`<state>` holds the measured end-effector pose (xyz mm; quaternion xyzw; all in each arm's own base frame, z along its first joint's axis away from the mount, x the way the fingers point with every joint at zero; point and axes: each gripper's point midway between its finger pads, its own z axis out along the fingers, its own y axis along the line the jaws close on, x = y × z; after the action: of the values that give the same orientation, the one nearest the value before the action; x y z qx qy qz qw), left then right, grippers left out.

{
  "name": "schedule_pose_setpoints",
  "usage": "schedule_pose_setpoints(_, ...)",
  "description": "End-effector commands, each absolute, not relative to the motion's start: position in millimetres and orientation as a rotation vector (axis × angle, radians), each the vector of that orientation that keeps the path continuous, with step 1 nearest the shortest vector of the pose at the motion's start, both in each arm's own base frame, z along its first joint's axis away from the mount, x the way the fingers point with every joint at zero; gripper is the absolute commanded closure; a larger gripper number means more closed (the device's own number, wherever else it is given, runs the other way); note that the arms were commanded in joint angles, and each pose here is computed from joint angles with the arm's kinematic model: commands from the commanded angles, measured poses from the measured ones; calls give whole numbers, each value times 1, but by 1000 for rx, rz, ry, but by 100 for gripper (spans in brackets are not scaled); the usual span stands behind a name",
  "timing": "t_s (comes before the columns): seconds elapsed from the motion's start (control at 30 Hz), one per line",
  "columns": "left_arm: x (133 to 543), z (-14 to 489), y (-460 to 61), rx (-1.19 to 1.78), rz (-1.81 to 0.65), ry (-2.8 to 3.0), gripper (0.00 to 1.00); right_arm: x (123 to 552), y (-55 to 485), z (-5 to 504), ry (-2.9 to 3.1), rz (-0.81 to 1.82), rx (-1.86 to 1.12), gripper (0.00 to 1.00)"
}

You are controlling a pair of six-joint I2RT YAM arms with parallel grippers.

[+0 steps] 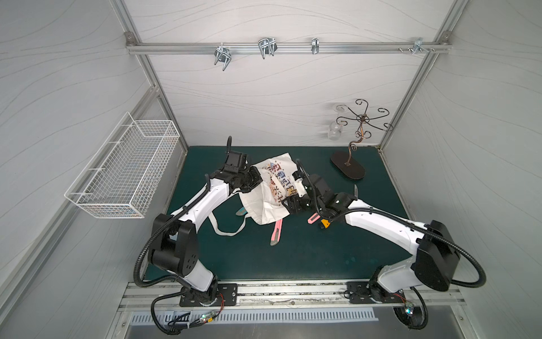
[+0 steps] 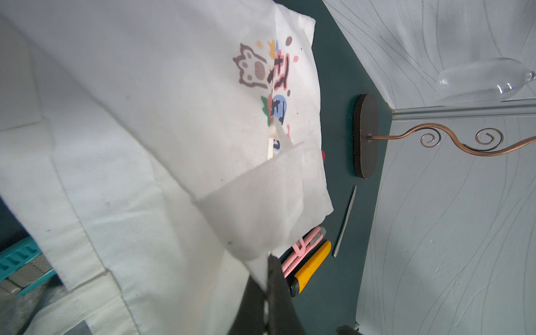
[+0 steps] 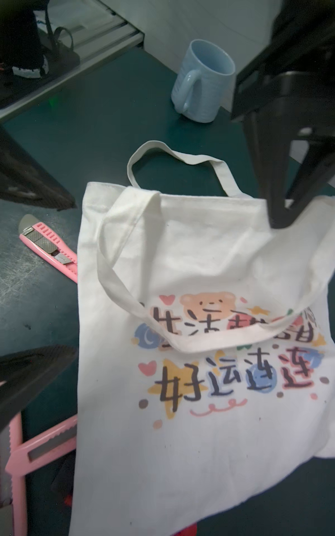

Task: Place the art knife into the pouch
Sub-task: Open the pouch at the center of the board.

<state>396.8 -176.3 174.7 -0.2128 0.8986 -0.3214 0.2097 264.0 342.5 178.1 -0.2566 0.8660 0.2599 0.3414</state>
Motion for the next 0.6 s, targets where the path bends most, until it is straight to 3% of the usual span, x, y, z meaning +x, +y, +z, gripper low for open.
schedule_pose_setpoints(0.0,403,198,-179,-560,-923,2432,100,270,381,206,2054,680,-657,24)
schedule_pose_setpoints(0.23,400,197,-178,-559,-917,2436,100,282,421,191,2043,663,-642,24)
schedule_pose_setpoints(0.57,400,199,-177,-559,-913,2433,100,317,437,166,2031,542,-597,27)
